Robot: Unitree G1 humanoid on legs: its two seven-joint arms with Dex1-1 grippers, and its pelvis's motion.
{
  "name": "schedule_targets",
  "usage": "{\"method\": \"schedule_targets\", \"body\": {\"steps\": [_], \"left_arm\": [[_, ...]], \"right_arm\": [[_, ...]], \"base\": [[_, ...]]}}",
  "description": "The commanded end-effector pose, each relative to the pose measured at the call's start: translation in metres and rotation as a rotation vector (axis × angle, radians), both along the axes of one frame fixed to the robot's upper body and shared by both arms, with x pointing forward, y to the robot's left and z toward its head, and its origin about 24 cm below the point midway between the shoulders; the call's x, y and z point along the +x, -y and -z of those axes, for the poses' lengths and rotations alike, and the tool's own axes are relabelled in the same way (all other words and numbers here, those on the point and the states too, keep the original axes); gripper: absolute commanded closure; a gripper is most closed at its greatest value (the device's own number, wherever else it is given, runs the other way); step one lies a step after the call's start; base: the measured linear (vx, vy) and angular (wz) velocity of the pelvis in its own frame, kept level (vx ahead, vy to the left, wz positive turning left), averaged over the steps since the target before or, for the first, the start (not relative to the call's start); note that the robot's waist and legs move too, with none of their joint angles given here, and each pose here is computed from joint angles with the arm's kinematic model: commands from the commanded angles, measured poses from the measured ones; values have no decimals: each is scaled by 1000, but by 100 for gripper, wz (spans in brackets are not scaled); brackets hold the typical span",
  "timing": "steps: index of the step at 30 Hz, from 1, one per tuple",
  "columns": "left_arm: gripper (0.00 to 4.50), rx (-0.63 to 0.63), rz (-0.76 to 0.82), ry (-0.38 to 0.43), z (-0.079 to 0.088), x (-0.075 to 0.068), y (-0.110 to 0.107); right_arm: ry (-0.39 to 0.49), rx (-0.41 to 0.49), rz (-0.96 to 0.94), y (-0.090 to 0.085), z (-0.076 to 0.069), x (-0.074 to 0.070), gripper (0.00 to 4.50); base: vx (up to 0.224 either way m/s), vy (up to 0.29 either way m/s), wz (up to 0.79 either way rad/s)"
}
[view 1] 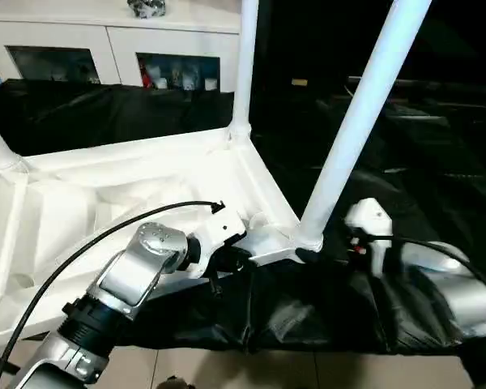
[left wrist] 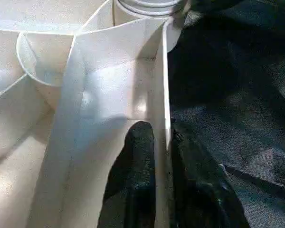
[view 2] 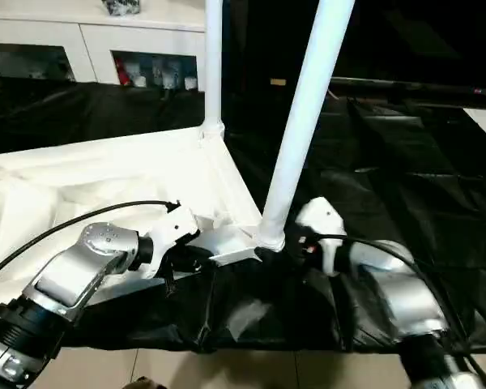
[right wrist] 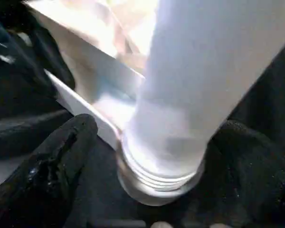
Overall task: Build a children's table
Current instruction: Rotate leg to tighten
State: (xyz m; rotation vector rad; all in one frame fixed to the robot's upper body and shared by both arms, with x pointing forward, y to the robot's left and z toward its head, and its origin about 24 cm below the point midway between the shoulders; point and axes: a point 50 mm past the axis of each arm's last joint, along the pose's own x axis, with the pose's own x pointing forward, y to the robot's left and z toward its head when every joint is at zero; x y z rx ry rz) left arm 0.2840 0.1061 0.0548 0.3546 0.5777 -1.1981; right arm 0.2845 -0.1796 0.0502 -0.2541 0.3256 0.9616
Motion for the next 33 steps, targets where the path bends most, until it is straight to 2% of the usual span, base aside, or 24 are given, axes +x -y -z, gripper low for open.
{"method": "schedule_targets", "body": {"steps": [1,4,5,6,11,12,16,22,23,29,30,32,33], "left_arm": [[422,24,0,-16,5,0,-3],[446,18,3,-18,4,0,-5],[450,15,3,-17,4,0,-5],[450,10,12,-20,4,-1,-6],[450,9,14,-21,4,-2,-9],[450,10,14,-21,4,-2,-9],[450,9,16,-21,4,-2,-12],[450,6,-5,1,4,3,-17],[450,-7,-48,18,4,10,-19],[450,-15,-151,52,5,24,-12],[450,-15,-179,66,5,29,-4],[450,-23,-190,71,5,32,7],[450,-41,-201,75,5,34,20]], "right_arm": [[13,-27,7,-1,0,6,28],[6,-14,11,-5,2,11,35],[4,-5,8,-6,2,12,51],[3,4,8,-8,1,14,77],[0,11,1,-12,2,19,97],[-2,7,-3,-12,3,19,119],[-17,7,-11,-14,7,22,143],[-25,39,3,-19,11,27,175],[-19,64,43,-24,14,29,176],[2,67,252,-42,30,34,178],[-6,64,334,-51,38,35,180],[-13,64,393,-61,43,36,180],[-12,70,440,-74,46,38,180]], "base": [[0,0,0],[0,0,0],[0,0,0],[0,0,0],[0,0,0],[0,0,0],[0,0,0],[0,0,0],[0,0,0],[0,0,0],[0,0,0],[0,0,0],[0,0,0]]}}
